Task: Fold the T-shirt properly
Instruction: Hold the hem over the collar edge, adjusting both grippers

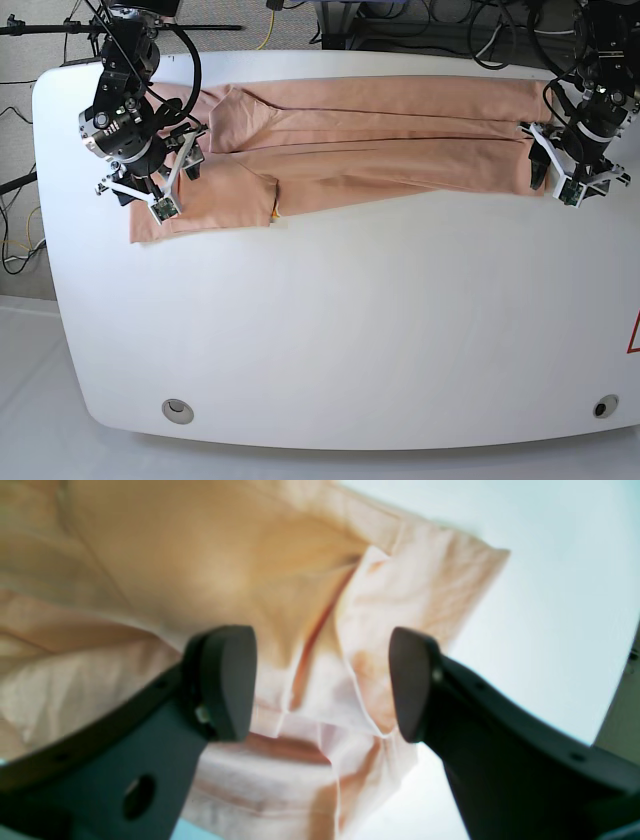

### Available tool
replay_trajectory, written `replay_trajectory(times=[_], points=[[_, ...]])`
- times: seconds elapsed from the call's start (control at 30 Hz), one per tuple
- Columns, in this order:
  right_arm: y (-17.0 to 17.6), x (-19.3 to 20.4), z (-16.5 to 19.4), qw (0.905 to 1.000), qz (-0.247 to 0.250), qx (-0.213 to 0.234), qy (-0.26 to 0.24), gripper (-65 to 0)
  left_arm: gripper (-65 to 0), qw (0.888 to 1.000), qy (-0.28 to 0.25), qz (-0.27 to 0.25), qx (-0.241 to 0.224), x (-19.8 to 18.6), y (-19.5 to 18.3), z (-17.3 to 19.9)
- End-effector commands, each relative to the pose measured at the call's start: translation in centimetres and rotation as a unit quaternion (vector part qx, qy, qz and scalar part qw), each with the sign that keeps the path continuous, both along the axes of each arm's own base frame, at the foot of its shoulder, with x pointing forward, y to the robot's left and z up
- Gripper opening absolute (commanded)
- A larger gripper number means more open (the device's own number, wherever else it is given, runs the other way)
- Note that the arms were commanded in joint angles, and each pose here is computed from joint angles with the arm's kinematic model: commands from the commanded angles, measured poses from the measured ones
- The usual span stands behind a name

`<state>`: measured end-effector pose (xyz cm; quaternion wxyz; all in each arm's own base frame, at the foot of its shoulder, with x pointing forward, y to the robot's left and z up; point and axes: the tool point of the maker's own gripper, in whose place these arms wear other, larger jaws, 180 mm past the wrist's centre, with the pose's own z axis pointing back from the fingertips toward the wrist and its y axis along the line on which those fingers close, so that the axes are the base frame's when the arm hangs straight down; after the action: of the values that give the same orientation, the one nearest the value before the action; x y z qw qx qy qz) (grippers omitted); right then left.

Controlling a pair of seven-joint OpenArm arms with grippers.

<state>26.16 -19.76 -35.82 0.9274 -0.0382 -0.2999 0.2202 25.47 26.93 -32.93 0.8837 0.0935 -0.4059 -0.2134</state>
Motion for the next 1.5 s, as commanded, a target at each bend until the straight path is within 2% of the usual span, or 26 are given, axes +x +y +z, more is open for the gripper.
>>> replay_trajectory(times=[0.0, 0.57, 0.7, 0.9, 0.97, 1.03, 1.23, 1.3, 1.37, 1.47], points=[[0.0, 1.1, 1.4, 0.9997, 0.005, 0.000, -0.026, -26.0, -33.3, 1.000, -0.029, -0.002, -0.002, 0.9, 0.0, 1.5], [0.8, 0.8, 1.2, 0.9996, 0.002, 0.010, -0.025, -26.9, -33.9, 1.000, -0.016, -0.001, -0.016, 0.6, -1.2, 0.3], [1.1, 1.2, 2.1, 0.9991, -0.003, 0.008, -0.041, -33.5, -33.1, 1.000, -0.009, -0.001, -0.011, 0.2, -1.0, 0.2], [1.1, 1.1, 1.9, 0.9988, -0.021, 0.021, -0.040, -51.3, -33.6, 1.000, -0.016, -0.003, -0.020, 0.0, -1.8, 0.5], [0.3, 0.7, 1.1, 0.9979, -0.047, 0.033, -0.031, -63.0, -35.8, 0.999, -0.024, -0.003, -0.040, -0.2, -2.7, 0.2], [-0.2, 0.4, 0.5, 0.9975, -0.056, 0.037, -0.023, -64.2, -37.8, 0.998, -0.032, -0.005, -0.047, -0.2, -3.1, 0.3], [-1.5, -0.2, -1.7, 0.9947, -0.084, 0.059, 0.002, -62.4, -47.0, 0.996, -0.055, -0.008, -0.064, -0.2, -4.0, 0.9], [-1.4, -0.3, -2.3, 0.9931, -0.090, 0.076, 0.005, -61.7, -51.2, 0.996, -0.060, -0.007, -0.067, -0.2, -4.1, 1.0], [-1.2, 0.0, -2.6, 0.9899, -0.095, 0.105, -0.002, -61.0, -58.3, 0.995, -0.062, -0.010, -0.077, -0.3, -4.4, 0.9], [-0.6, 0.1, -3.1, 0.9851, -0.096, 0.143, -0.003, -59.7, -64.3, 0.995, -0.061, -0.008, -0.079, -0.4, -4.4, 0.8]])
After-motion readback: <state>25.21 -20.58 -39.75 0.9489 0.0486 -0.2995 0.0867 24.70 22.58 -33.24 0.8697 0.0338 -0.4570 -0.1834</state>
